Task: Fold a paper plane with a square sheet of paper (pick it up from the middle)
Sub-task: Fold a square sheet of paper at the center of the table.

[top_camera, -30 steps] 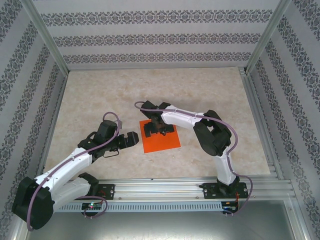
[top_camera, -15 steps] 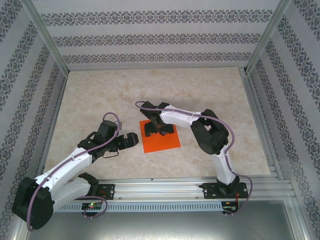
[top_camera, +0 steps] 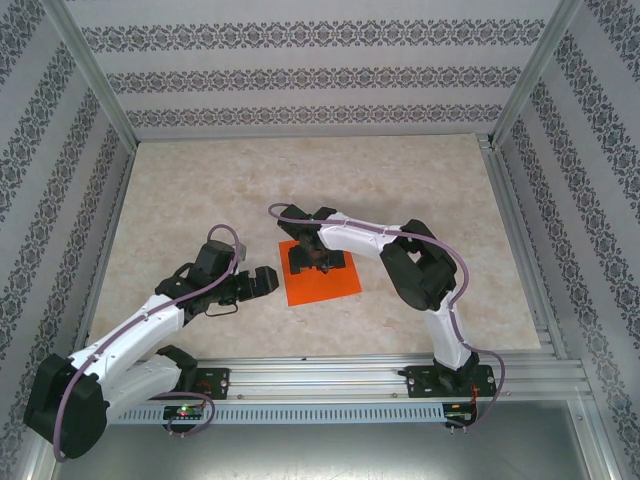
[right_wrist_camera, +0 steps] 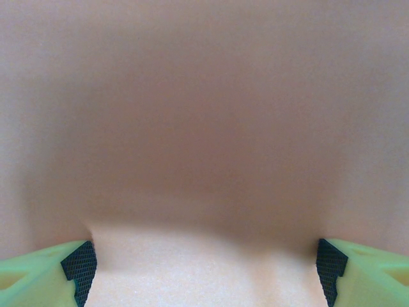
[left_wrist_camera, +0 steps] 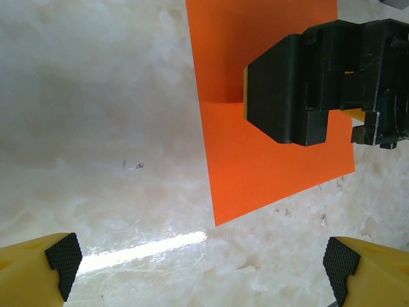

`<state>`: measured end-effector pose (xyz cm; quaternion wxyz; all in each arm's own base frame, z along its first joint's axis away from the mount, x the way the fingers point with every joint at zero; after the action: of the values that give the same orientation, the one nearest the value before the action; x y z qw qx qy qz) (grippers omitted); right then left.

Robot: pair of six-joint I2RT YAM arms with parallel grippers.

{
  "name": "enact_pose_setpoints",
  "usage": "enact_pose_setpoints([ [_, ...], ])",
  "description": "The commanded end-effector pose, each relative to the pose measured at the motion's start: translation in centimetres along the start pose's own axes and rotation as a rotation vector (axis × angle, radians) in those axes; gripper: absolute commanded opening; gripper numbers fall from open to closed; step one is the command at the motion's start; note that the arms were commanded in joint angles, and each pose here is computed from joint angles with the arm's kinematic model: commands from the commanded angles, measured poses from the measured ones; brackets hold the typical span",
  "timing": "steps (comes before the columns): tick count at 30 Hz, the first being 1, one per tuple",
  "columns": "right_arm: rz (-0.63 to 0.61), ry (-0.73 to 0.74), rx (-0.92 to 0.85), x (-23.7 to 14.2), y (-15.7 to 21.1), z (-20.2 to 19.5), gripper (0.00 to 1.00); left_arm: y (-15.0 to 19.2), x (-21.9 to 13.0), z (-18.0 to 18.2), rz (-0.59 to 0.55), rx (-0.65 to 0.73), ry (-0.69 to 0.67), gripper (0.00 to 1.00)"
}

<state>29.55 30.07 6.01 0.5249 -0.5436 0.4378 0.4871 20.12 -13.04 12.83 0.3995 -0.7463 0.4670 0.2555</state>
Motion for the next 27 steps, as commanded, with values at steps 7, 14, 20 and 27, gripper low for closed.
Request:
enact_pose_setpoints([
  [7, 0.111, 0.106, -0.033, 3.2, 2.3, -1.0, 0.85, 0.2, -0.9, 0.4, -0.01, -0.013, -0.008, 1.0],
  [14, 0.09, 0.089, -0.04, 2.1, 1.6, -0.6, 0.81, 0.3, -1.0, 0.6, -0.007, -0.003, -0.029, 1.0],
  [20, 0.066, 0.029, -0.036, 0.5, 0.6, -0.1, 0.74, 0.2, -1.1, 0.5, -0.016, -0.008, -0.026, 1.0],
  [27, 0.022, -0.116, 0.035, -1.9, -0.3, -0.3, 0.55, -0.3, -1.2, 0.3, -0.023, -0.003, -0.034, 1.0],
])
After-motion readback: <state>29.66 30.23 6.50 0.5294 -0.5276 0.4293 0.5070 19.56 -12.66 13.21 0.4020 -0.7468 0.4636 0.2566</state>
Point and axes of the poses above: each hand's point on the last joint's axis, 136 mm out from that joint toward the fingers, its own x axis out along the fingers, its own z axis along the line the jaws close on, y = z × x, the point moved 5 cm from there along -x, back along the fingers, and after that the axes turned 2 degrees about x, right-handed, at the moved point
